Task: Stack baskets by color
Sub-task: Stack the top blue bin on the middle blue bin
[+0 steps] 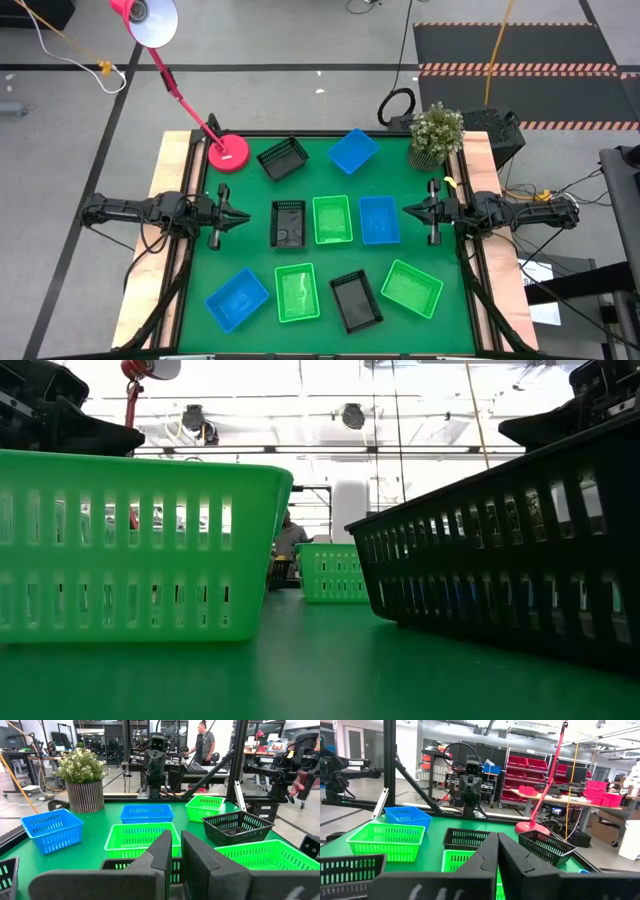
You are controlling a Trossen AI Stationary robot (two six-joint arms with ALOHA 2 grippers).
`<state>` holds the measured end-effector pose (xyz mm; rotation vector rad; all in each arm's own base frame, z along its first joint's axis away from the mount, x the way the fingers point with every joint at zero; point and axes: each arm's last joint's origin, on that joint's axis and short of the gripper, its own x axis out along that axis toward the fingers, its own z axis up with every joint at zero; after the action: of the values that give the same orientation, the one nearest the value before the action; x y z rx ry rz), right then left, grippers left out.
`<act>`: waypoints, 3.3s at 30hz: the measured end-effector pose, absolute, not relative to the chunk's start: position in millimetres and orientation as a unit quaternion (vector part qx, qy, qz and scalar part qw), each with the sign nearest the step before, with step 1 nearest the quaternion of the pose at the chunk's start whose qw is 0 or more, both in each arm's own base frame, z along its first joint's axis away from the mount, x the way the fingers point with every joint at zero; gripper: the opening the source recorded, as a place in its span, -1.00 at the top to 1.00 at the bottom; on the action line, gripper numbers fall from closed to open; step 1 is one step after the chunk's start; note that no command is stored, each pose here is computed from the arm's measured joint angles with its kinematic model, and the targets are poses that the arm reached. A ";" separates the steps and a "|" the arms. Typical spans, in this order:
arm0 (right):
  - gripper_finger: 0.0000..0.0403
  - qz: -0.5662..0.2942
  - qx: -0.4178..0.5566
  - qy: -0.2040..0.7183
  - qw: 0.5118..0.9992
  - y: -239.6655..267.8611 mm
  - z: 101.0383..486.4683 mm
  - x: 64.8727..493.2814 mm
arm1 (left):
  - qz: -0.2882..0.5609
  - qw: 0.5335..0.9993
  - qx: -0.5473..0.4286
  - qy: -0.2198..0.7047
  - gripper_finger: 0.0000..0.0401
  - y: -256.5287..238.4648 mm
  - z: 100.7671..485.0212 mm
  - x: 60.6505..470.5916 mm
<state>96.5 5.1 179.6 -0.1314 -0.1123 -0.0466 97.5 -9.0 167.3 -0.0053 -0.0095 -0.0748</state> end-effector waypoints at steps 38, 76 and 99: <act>1.00 -0.057 -0.005 0.034 0.998 6.0 373.6 130.6 | -0.037 0.999 -0.003 -0.012 0.78 -9.0 168.4 97.6; 1.00 -0.064 0.033 0.135 0.988 11.9 434.2 194.5 | -0.003 0.994 -0.088 -0.068 0.79 -6.6 183.1 96.3; 1.00 -0.065 0.005 0.166 0.984 11.1 429.7 188.5 | 0.036 0.999 -0.037 -0.003 0.99 -6.0 408.6 108.9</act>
<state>188.5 11.1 429.7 0.0099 0.3342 -0.1301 108.9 -6.0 408.6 -0.0737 -0.0051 0.0722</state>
